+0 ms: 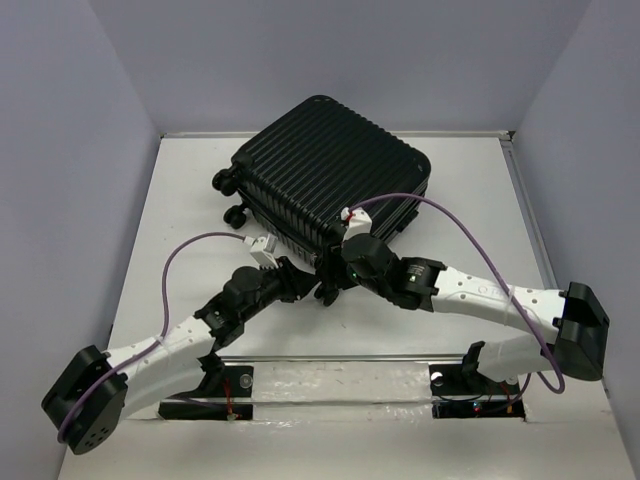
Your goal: Pack the luggage
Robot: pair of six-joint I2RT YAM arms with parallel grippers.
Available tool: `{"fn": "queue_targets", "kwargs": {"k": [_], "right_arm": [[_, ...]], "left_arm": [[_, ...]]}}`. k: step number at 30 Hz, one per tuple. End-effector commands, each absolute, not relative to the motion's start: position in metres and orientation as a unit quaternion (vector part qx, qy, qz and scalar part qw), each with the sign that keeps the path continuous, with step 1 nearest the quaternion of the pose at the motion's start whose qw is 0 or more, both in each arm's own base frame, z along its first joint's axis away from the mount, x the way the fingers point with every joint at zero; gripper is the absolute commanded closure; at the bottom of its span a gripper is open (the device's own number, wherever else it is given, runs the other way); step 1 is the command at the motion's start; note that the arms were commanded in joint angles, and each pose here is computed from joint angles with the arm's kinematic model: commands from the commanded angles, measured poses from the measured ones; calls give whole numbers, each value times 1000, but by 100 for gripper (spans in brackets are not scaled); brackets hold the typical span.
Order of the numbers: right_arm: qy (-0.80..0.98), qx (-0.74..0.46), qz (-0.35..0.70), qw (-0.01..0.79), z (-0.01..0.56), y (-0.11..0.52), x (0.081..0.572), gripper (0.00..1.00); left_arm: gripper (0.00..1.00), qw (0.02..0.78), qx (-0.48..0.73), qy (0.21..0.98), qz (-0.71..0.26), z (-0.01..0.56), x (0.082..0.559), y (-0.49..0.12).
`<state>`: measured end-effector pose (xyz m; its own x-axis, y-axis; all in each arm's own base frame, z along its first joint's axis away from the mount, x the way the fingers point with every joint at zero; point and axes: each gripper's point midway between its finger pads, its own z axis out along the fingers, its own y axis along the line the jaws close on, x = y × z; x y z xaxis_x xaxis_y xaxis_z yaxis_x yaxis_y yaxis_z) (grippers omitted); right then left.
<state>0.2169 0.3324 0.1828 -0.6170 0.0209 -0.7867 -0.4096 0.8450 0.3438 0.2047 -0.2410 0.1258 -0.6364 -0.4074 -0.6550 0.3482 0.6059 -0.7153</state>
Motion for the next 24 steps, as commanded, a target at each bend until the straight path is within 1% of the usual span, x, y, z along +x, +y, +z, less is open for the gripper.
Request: {"fn": "queue_targets", "kwargs": {"k": [1,2,3,5,9,13,14,20,24], "right_arm": [[839,-100,274,460,232,330,226,89],[839,-99,274,459,232,330,225,89],[839,-101,274,460,232,330,225,89],[840,-102,273,458,231,331,225,89],[840,-109,279,453,228,334,223,90],[833,-117,298,452,232,340,220,90],[830,-120,306,450,233,341,218,91],[827,-132,326,440,228,345,210,92],[830,-134,324,434,222,343,207,93]], "left_arm": [[62,472,10,740,-479,171,219,-262],[62,473,12,739,-480,171,220,-265],[65,472,16,740,-480,172,222,-270],[65,477,21,730,-489,182,224,-278],[65,478,27,734,-482,179,226,-290],[64,493,-8,739,-459,172,238,-283],[64,509,-31,737,-443,172,248,-277],[64,545,-79,731,-402,174,265,-261],[60,555,-76,730,-391,176,267,-259]]}}
